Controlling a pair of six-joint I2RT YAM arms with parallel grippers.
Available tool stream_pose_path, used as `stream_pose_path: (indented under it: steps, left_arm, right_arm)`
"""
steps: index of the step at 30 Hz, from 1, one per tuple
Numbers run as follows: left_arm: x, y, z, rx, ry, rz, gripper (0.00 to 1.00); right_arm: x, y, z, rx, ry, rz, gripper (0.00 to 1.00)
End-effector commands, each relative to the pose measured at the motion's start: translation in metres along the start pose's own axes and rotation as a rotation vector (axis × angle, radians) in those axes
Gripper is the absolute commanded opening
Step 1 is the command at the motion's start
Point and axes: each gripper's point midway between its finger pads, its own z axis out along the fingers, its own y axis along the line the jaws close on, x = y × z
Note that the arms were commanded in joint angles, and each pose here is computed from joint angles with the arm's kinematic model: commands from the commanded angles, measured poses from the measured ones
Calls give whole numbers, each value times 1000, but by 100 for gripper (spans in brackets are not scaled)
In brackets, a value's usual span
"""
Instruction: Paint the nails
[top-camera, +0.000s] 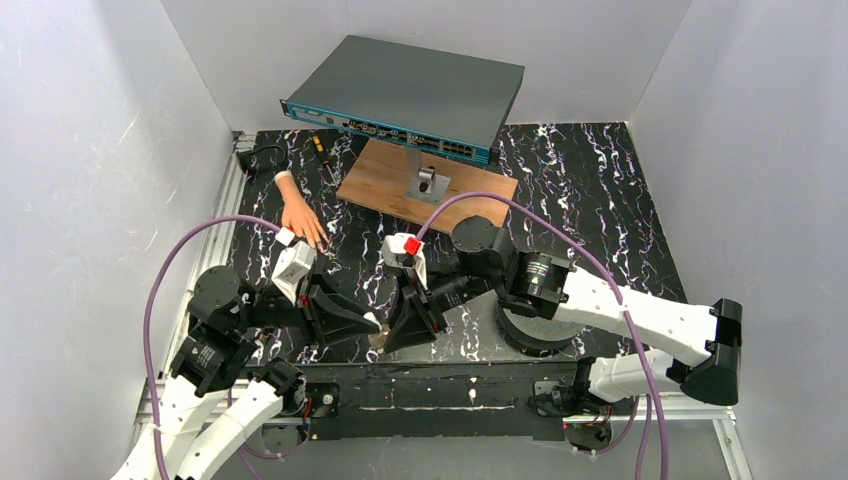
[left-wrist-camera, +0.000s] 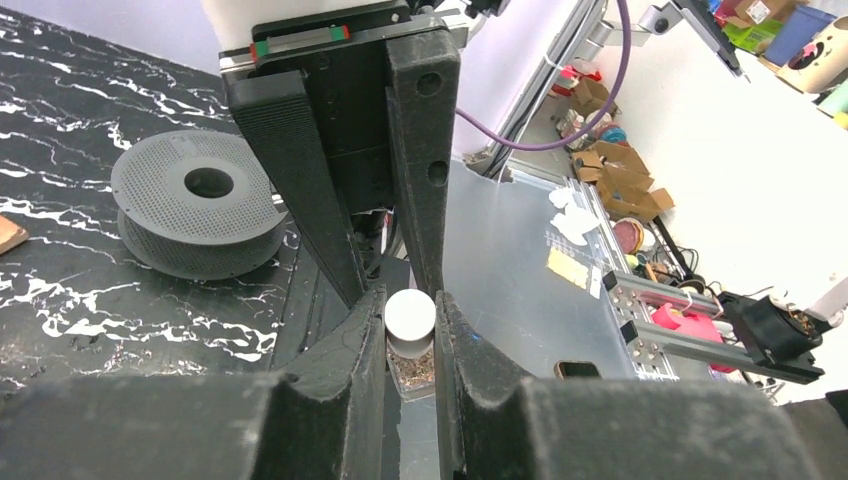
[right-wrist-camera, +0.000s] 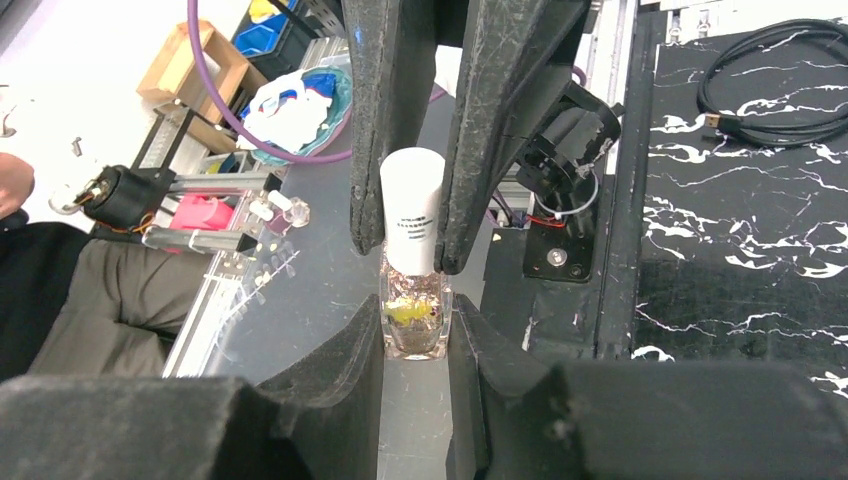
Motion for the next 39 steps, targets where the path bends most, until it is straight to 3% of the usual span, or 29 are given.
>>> stream_pose_path:
  steps: [1,6,9,11,18,24,30,39]
  left_arm:
    - [20,-1,-1,42,53,-39,5]
    - [13,5,-2,-29,24,-28,64]
    - [7,10,-8,-114,13,-14,89]
    - [0,10,-13,-162,-1,3,98]
    - [-16,6,-26,-269,-41,-2,96]
    - [-11,27,-33,-414,-29,-113,73]
    - [9,59,-28,-498,-19,-224,51]
    - [20,79,-26,-550,-17,-259,43]
  right_arm:
    - [-52,36,-7,-126,-160,-192,1]
    - [-41,38,-6,-157,-119,-172,1]
    - [-29,35,-5,-151,-81,-150,1]
    - [-16,29,-6,-121,-40,-115,1]
    - [-8,-13,-9,126,-51,-76,1]
    - [-9,-56,-11,348,-37,-36,1]
    - [-7,-79,-7,440,-20,-17,1]
    - [-8,-83,-5,448,-21,-19,1]
